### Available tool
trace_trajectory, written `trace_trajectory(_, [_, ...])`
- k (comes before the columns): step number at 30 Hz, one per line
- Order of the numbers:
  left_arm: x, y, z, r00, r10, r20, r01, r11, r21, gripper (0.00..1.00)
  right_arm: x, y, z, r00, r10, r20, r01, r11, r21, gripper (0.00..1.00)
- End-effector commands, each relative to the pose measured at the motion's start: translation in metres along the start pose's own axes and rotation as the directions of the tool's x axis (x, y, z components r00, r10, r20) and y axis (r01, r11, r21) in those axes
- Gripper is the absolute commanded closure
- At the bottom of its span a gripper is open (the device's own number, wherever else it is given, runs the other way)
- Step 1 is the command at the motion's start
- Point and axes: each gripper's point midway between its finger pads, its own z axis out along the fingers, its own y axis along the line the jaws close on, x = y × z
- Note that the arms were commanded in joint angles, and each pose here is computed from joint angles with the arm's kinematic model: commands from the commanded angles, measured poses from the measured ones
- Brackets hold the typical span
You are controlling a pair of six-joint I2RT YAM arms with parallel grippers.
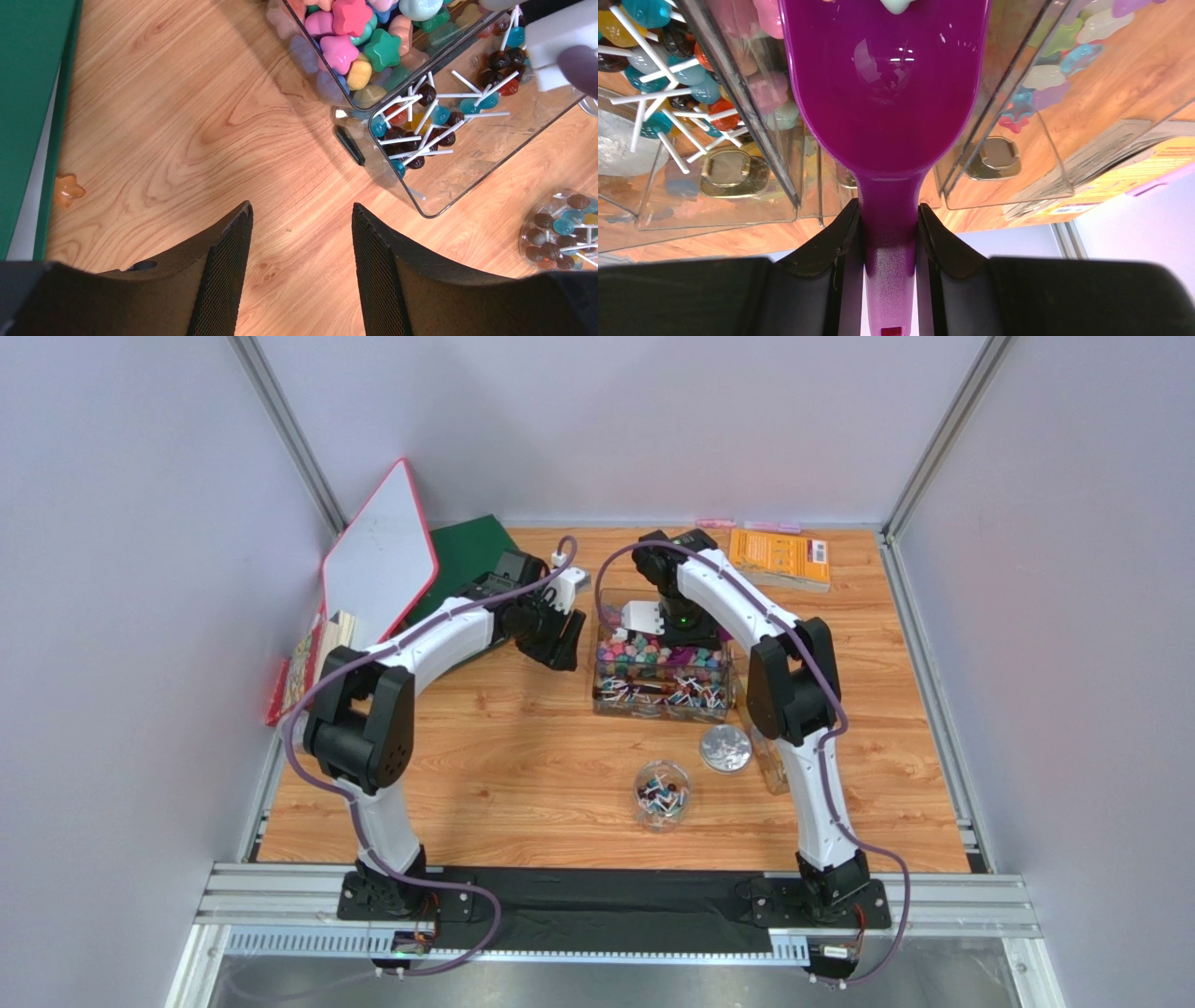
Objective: Pack the candies
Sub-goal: Scoop the fake candies from the storage box.
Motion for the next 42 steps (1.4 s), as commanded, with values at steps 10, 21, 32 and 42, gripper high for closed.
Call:
trace_trajectory(10, [0.001, 0.008, -0.021, 0.999, 0.033, 0.021, -0.031, 0.996, -0.084, 0.39, -0.030, 0.062, -0.019, 0.994, -0.011, 0.108, 0.040, 0.962, -0.269, 1.00])
trace_trajectory(21, [0.011, 0.034, -0.039, 0.999, -0.037, 0.005, 0.037, 0.990, -0.136, 0.39, -0.048, 0.076, -0.011, 0.983, 0.003, 0.184, 0.061, 0.938, -0.341, 1.00])
trace_trajectory(32, [0.009, 0.047, -0.060, 1.000, -0.008, -0.025, 0.004, 0.985, -0.172, 0.39, -0.073, 0.081, -0.002, 0.938, 0.069, 0.341, 0.080, 0.910, -0.406, 1.00])
trace_trajectory(42, [0.008, 0.057, -0.069, 0.998, 0.042, -0.057, -0.052, 0.980, -0.190, 0.39, -0.058, 0.073, 0.024, 0.896, 0.088, 0.435, 0.082, 0.931, -0.356, 1.00])
